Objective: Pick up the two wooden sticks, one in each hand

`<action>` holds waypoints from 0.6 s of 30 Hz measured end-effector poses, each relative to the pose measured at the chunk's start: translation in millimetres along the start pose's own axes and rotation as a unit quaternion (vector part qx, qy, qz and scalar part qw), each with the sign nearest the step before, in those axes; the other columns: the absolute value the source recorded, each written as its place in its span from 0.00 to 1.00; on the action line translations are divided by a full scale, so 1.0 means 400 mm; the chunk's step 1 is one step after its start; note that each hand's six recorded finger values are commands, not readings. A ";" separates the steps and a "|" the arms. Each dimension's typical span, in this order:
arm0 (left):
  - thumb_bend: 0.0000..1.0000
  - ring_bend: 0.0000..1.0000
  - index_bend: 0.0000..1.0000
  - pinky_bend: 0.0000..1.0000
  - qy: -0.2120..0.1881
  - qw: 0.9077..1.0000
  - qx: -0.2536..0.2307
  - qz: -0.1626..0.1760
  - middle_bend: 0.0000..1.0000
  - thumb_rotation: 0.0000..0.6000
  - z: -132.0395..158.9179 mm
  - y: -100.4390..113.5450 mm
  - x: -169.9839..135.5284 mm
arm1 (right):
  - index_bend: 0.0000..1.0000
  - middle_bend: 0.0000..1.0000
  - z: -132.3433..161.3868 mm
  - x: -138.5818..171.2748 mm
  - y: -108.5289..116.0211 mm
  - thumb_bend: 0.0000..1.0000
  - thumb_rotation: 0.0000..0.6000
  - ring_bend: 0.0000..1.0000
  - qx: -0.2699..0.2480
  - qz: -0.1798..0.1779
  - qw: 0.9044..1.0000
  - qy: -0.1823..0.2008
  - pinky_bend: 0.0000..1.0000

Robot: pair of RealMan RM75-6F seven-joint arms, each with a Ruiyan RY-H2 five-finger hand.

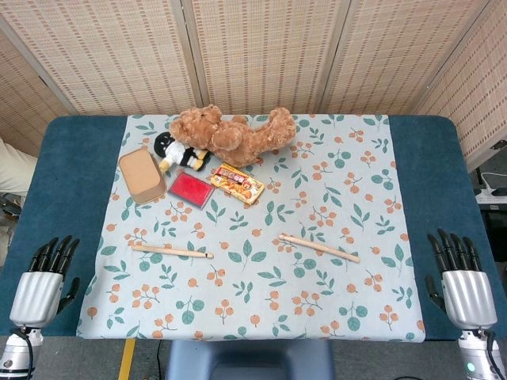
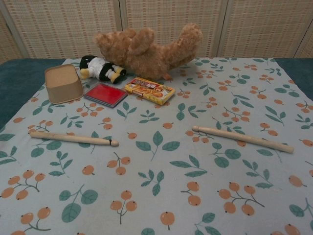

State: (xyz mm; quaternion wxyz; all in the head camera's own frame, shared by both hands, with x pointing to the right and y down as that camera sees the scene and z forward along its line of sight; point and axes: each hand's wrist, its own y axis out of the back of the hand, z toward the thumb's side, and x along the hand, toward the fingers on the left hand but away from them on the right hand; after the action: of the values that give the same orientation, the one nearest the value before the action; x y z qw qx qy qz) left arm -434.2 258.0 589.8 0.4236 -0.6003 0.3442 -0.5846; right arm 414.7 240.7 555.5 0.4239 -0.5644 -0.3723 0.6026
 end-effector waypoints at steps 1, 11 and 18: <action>0.46 0.02 0.02 0.14 -0.003 1.000 -0.001 0.001 0.00 1.00 0.004 -0.001 0.001 | 0.00 0.00 0.001 -0.001 -0.001 0.39 1.00 0.00 0.001 0.000 1.000 0.000 0.00; 0.46 0.05 0.03 0.13 -0.097 0.994 -0.008 -0.053 0.07 1.00 0.128 -0.080 0.067 | 0.00 0.00 0.024 -0.005 -0.019 0.39 1.00 0.00 0.006 0.004 1.000 0.013 0.00; 0.46 0.08 0.13 0.13 -0.145 0.986 0.039 -0.068 0.15 1.00 0.244 -0.150 0.176 | 0.00 0.00 0.034 -0.023 -0.020 0.39 1.00 0.00 0.021 0.001 1.000 0.019 0.00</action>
State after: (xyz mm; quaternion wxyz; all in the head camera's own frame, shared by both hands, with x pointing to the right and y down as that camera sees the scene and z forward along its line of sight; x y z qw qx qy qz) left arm -336.4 228.6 677.4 0.4514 -0.6838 0.2138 -0.5319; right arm 401.8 235.3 567.4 0.4419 -0.5670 -0.3507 0.6002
